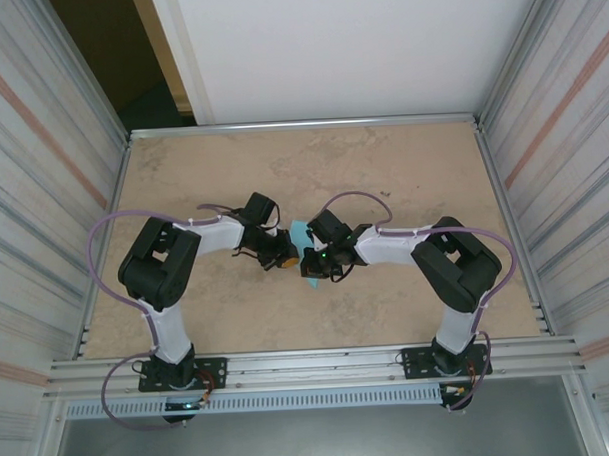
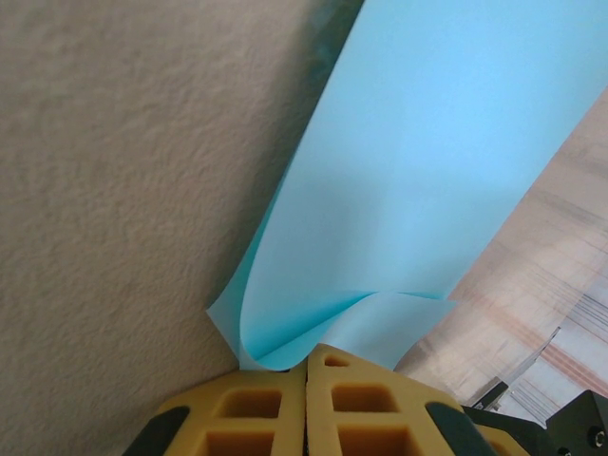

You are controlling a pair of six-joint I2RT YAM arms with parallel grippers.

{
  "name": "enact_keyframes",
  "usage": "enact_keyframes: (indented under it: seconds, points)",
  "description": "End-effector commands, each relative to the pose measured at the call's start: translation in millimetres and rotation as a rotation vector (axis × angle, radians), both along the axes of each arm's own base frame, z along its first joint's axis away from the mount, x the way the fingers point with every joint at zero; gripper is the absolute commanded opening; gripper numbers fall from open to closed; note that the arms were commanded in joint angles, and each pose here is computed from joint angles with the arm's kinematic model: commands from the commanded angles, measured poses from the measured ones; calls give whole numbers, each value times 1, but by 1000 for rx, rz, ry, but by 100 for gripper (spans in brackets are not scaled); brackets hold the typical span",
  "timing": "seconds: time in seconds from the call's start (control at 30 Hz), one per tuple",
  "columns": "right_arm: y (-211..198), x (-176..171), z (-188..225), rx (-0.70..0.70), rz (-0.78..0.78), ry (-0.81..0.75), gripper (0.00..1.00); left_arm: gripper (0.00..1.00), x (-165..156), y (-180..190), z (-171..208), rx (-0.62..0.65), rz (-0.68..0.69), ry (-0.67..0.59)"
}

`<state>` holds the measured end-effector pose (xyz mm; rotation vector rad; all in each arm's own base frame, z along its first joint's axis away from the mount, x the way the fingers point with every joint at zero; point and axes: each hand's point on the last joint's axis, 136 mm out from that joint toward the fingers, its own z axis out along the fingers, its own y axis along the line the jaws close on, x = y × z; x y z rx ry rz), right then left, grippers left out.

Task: Fold a paper plane with a square sheet of paper (pick it up from the middle)
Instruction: Third fold the triangle at the center of the table.

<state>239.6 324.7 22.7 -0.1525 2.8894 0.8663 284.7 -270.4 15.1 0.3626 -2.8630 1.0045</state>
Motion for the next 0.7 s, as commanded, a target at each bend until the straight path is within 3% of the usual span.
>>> enact_keyframes:
  seconds: [0.0,0.67]
  points:
    - [-5,1,-7,-38,7,8,7,8,-20,37,-49,210,22,91]
    - [-11,-21,-10,-43,50,66,7,8,-22,44,-56,231,23,104]
